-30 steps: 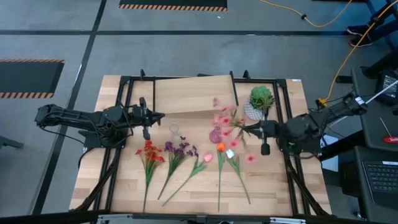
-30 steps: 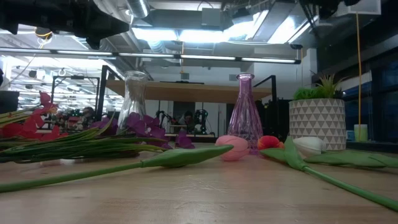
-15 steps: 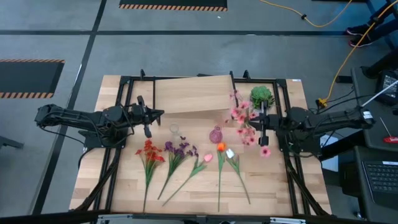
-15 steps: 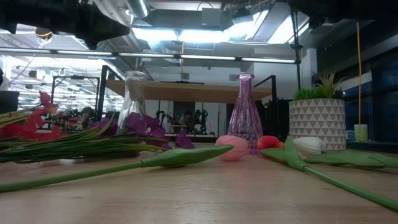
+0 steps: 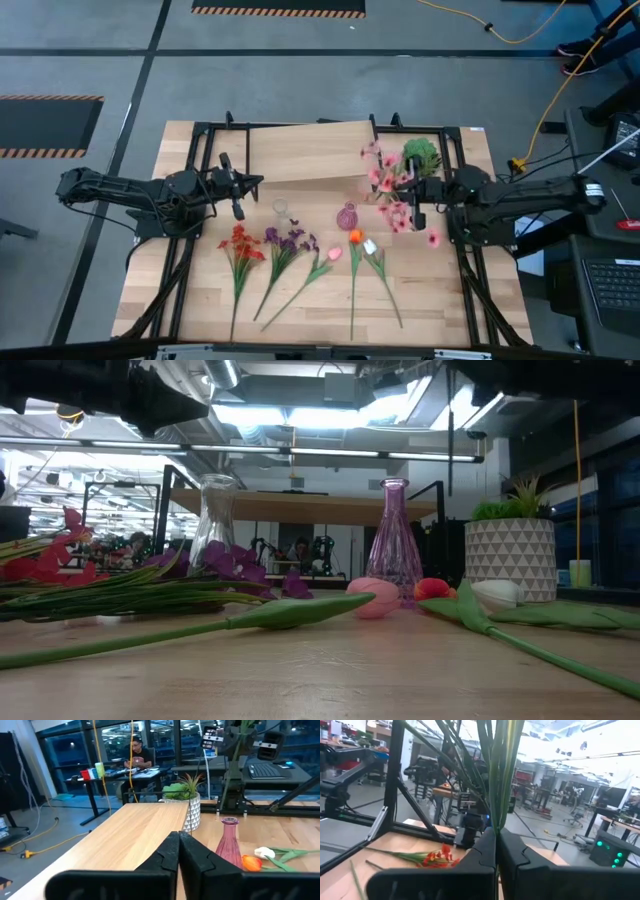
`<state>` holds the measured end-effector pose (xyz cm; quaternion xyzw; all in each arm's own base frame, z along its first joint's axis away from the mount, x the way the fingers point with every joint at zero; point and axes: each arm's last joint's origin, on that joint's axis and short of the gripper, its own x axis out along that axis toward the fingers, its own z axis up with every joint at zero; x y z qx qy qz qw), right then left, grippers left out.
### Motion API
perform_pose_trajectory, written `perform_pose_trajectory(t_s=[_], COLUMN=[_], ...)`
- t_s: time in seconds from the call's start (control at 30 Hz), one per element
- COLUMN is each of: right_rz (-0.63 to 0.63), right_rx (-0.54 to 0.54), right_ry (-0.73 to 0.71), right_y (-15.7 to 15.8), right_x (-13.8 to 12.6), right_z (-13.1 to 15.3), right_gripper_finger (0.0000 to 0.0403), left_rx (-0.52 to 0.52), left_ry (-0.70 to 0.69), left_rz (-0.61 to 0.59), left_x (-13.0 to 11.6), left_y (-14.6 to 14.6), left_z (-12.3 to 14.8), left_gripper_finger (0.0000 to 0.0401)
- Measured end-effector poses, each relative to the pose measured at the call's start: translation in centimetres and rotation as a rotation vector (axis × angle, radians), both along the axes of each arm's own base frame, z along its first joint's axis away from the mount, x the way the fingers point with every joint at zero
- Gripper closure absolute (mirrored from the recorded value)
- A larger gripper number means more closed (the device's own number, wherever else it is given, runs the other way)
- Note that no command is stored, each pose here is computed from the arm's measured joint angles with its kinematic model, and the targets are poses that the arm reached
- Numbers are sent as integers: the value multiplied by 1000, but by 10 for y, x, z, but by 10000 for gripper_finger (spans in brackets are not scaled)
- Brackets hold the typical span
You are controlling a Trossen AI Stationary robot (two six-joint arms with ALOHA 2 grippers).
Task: Pick and place flowers into a vace then onto a shelf
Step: Put the pink flowers into the pink vase
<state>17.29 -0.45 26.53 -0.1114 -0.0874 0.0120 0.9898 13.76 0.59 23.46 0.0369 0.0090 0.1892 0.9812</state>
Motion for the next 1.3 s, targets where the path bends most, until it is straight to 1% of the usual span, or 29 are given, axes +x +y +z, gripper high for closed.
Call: perform_pose_trajectory(t_s=[0.1, 0.27, 0.33, 0.47, 0.7, 0.8, 0.97, 1.3], right_rz=[-9, 0, 4, 9, 8, 10, 20, 26], right_rx=[5, 51, 73, 108, 99, 112, 127, 178], right_ry=[-11, -68, -71, -54, -69, -60, -91, -44], right_y=[-2, -3, -3, -4, -5, -5, -4, -4], right_x=[7, 13, 16, 28, 47, 50, 50, 58], right_z=[6, 29, 33, 27, 16, 13, 16, 7], right_gripper_finger=[403, 403, 403, 403, 403, 403, 403, 403], left_rx=[0, 1, 2, 2, 2, 2, 2, 1], left_ry=[3, 25, 34, 33, 29, 28, 29, 28], left_rz=[0, 0, 0, 0, 0, 0, 0, 0], left_x=[0, 0, 0, 0, 0, 0, 0, 0], left_y=[0, 0, 0, 0, 0, 0, 0, 0], left_z=[0, -2, -3, -3, -3, -3, -3, -3], left_gripper_finger=[397, 397, 397, 397, 397, 397, 397, 397])
